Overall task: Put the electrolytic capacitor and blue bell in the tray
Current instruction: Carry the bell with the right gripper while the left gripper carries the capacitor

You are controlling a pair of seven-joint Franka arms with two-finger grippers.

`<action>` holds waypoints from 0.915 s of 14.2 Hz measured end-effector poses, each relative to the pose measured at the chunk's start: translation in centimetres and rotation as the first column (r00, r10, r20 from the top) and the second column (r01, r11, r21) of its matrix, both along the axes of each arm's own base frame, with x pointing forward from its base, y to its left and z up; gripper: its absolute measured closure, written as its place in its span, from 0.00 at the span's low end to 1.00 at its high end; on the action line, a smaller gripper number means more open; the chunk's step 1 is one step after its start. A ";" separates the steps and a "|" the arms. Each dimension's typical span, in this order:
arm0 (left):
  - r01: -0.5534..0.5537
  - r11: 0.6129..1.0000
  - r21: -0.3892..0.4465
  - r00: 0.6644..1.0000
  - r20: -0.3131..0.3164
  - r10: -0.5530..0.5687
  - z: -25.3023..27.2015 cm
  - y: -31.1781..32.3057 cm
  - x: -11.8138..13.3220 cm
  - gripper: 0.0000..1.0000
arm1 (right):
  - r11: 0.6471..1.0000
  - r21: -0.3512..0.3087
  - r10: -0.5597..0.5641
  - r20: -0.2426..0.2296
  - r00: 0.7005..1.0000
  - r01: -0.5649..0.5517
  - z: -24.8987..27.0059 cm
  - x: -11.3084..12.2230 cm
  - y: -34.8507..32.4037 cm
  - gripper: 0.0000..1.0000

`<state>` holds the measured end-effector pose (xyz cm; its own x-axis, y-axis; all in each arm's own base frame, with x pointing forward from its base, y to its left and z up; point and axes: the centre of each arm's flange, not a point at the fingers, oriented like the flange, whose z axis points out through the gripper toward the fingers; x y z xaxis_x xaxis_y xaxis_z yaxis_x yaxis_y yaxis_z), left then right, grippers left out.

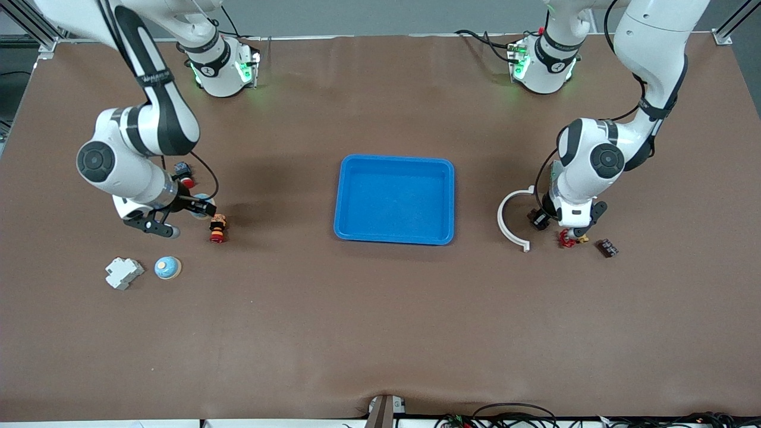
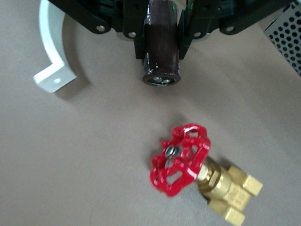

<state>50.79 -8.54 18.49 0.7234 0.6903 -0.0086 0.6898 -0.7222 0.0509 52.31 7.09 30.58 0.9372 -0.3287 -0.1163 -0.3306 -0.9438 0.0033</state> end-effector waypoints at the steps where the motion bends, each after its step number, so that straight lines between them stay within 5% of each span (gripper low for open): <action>1: -0.001 1.000 -0.001 1.000 0.008 0.001 0.3 0.0 0.3 0.70 | 1.000 -0.006 -0.023 0.005 1.000 0.023 1.2 -0.5 2.3 0.34; 8: 0.006 1.000 0.018 1.000 -0.003 -0.006 5.7 -0.2 1.3 0.70 | 0.983 -0.002 -0.183 0.073 0.980 0.183 5.9 -5.2 19.3 0.34; 13: 0.004 1.000 0.031 1.000 -0.029 -0.003 8.9 -1.1 1.4 0.70 | 0.959 0.019 -0.283 0.089 0.955 0.283 5.2 -6.3 25.9 0.34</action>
<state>52.19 -9.63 27.41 0.7258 0.6878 -0.0084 0.6879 -0.7258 0.0084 46.01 32.96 35.79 0.8127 -0.5815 -0.0387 -0.5827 -0.8115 -0.0438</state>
